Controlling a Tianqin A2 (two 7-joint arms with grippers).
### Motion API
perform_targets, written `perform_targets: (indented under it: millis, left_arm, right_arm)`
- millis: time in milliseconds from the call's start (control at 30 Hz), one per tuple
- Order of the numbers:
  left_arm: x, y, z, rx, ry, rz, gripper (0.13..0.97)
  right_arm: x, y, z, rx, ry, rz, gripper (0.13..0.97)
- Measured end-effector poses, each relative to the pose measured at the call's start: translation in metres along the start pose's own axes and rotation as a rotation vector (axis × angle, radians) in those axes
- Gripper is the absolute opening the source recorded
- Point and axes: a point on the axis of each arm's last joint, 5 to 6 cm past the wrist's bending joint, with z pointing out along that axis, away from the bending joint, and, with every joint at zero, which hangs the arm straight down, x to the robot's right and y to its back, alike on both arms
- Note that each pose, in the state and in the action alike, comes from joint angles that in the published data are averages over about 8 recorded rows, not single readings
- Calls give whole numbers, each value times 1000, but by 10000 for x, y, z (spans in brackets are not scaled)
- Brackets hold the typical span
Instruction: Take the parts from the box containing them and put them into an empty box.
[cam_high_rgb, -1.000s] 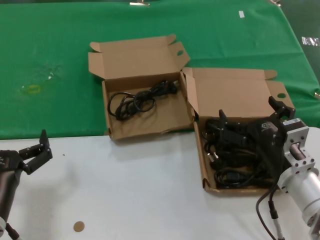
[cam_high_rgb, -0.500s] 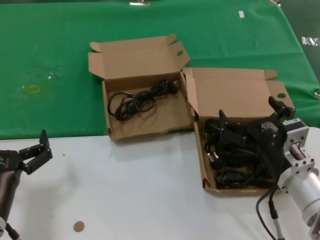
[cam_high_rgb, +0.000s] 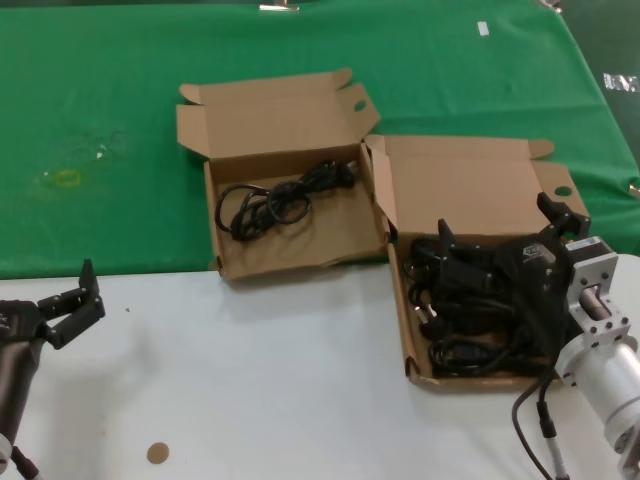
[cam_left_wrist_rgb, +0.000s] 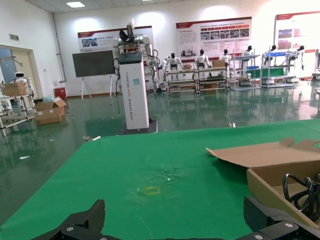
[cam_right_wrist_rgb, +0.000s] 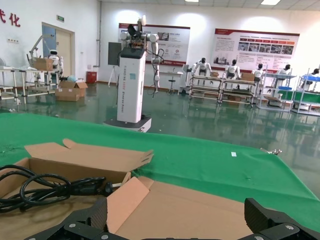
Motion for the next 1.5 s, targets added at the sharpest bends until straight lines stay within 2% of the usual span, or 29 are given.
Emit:
perform_targets:
  millis: [1500]
  left_arm:
    - [0,0,0,0,0,0,966]
  right_arm:
    - [0,0,0,0,0,0,966]
